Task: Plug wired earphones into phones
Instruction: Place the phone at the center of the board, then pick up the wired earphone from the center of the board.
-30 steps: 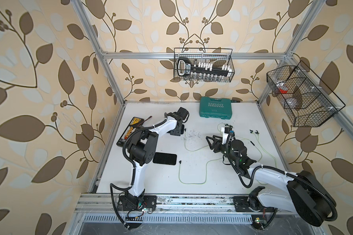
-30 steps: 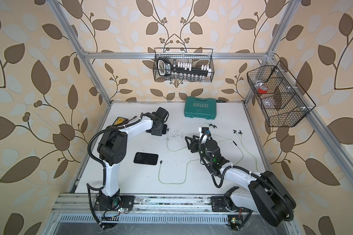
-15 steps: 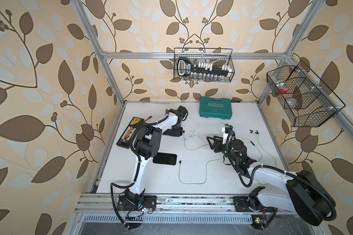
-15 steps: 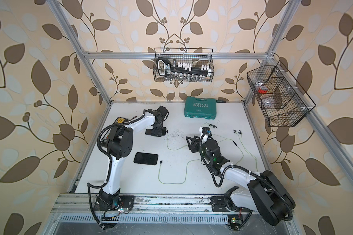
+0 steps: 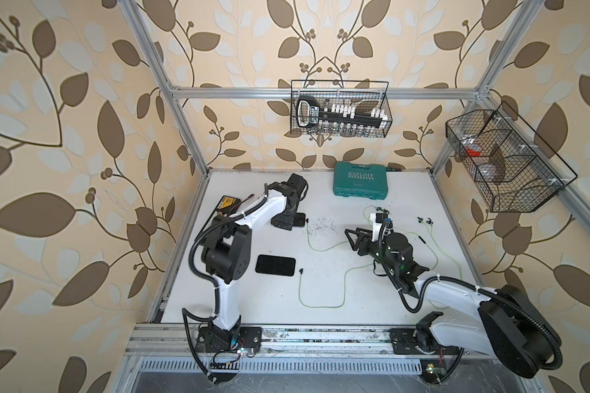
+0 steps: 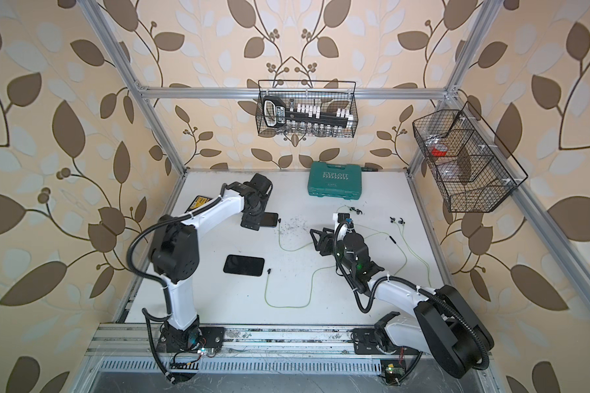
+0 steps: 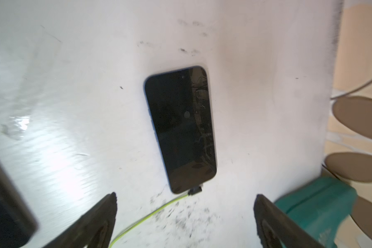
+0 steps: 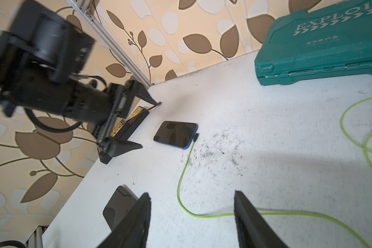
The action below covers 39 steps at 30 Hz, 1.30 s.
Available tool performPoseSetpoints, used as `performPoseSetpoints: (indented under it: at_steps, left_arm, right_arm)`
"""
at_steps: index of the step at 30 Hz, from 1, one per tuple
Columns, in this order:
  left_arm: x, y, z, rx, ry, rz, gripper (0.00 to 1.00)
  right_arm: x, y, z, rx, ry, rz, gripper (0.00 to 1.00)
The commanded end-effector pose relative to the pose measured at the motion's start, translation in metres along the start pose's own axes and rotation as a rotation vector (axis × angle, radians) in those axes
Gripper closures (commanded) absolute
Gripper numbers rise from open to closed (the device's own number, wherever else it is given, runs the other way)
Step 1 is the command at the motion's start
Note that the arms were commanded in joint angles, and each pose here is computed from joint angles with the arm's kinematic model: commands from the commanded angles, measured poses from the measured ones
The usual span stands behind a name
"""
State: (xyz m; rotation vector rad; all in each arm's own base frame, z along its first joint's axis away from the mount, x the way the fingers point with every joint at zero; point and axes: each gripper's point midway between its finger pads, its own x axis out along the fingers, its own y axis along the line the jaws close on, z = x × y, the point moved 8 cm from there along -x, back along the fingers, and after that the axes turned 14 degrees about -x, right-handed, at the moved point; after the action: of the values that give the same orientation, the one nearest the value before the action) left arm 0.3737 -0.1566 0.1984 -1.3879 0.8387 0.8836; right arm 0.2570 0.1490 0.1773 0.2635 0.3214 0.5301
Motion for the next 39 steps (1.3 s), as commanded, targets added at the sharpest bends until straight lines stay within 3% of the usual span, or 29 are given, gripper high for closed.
performPoseSetpoints:
  at_steps: [1, 7, 10, 16, 18, 29, 39]
  left_arm:
    - [-0.047, 0.030, 0.025, 0.139, -0.005, -0.057, 0.01]
    - [-0.093, 0.103, 0.065, 0.350, 0.046, -0.138, 0.01]
    - [-0.109, 0.141, 0.087, 0.340, 0.039, -0.178, 0.01]
    - [-0.126, 0.192, 0.112, 0.309, 0.095, -0.280, 0.04]
    - [-0.125, 0.204, 0.118, 0.285, 0.084, -0.283, 0.05]
    - [-0.112, 0.220, 0.115, 0.337, 0.118, -0.135, 0.04]
    - [-0.105, 0.220, 0.114, 0.353, 0.116, -0.145, 0.03]
  right_arm:
    - [0.000, 0.006, 0.010, 0.019, -0.017, 0.040, 0.40]
    - [0.005, 0.037, 0.006, 0.070, 0.171, 0.054, 0.42]
    - [-0.004, 0.075, -0.010, 0.068, 0.253, 0.053, 0.42]
    - [-0.007, 0.133, -0.068, 0.194, 0.412, 0.079, 0.45]
    - [0.000, 0.150, -0.083, 0.205, 0.451, 0.070, 0.52]
    - [0.041, 0.164, -0.120, 0.264, 0.523, -0.095, 0.65]
    - [0.058, 0.152, -0.135, 0.314, 0.507, -0.119, 0.72]
